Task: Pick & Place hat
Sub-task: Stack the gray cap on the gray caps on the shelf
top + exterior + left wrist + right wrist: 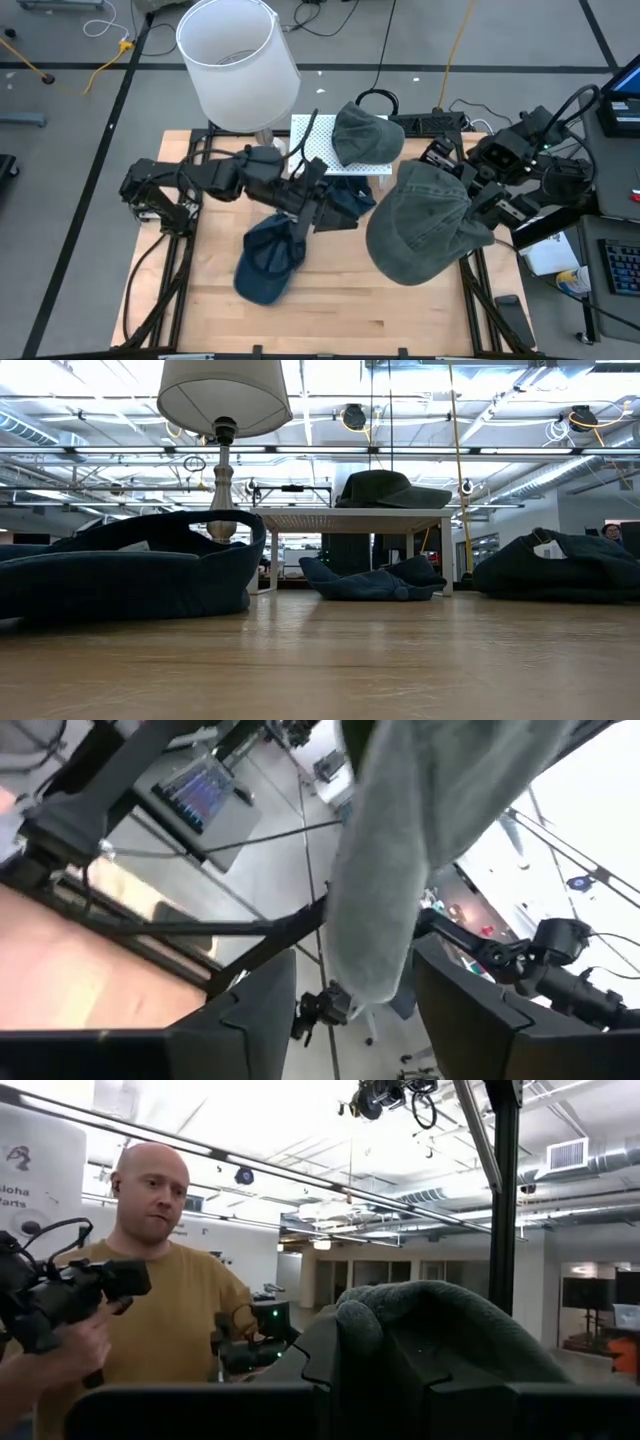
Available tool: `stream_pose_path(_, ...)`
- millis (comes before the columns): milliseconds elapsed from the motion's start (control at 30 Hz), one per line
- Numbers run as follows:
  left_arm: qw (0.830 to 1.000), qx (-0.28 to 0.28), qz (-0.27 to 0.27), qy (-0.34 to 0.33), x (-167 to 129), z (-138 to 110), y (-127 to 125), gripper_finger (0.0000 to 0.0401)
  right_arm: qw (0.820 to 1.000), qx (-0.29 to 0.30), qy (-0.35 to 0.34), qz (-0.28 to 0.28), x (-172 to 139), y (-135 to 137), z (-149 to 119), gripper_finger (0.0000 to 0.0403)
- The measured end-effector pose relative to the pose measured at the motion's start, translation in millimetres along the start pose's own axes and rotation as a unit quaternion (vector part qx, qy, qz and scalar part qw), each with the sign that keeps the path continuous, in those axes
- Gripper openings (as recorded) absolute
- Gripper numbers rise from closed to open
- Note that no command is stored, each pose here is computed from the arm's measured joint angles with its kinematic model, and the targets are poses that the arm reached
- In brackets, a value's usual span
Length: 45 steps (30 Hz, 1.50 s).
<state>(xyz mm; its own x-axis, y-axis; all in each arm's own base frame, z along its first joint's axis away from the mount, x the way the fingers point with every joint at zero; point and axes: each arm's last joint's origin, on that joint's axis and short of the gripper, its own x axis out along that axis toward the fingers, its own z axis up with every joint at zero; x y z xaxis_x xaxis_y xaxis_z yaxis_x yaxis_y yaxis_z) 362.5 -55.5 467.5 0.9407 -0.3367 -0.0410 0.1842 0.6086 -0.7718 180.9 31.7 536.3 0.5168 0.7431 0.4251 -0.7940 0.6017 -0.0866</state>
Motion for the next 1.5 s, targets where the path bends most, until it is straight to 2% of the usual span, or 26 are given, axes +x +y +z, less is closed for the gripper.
stream_pose_path(133,1.000,-0.004,0.009,0.002,0,2,5,0.0211,1.000,-0.005,-0.003,0.001,2,-3,-2,0.0030)
stream_pose_path(400,0.999,-0.002,-0.043,0.007,17,1,9,0.0212,0.999,-0.042,0.000,-0.002,6,-11,-8,0.0030)
stream_pose_path(667,0.988,0.022,-0.152,0.030,33,-2,6,0.0212,0.999,-0.037,0.007,-0.005,10,-18,-15,0.0030)
stream_pose_path(767,0.986,0.033,-0.162,0.037,33,-5,4,0.0196,0.999,-0.032,-0.002,-0.022,7,-16,-10,0.0030)
stream_pose_path(833,0.984,0.043,-0.167,0.037,33,-5,2,0.0167,0.999,-0.023,-0.013,-0.038,4,-15,-7,0.0042)
stream_pose_path(1067,0.979,0.054,-0.189,0.049,34,-11,-5,0.0018,0.995,0.070,-0.023,-0.062,3,-17,-7,0.0125)
stream_pose_path(1200,0.976,0.065,-0.197,0.062,31,-14,-10,0.0014,0.990,0.127,-0.023,-0.064,3,-17,-7,0.0161)
stream_pose_path(1300,0.976,0.099,-0.182,0.060,19,-12,-16,0.0008,0.973,0.206,-0.027,-0.095,-1,-14,-6,0.0178)
stream_pose_path(1500,0.977,0.204,-0.066,0.009,-23,-8,-36,0.0007,0.934,0.280,-0.032,-0.219,-21,3,-1,0.0172)
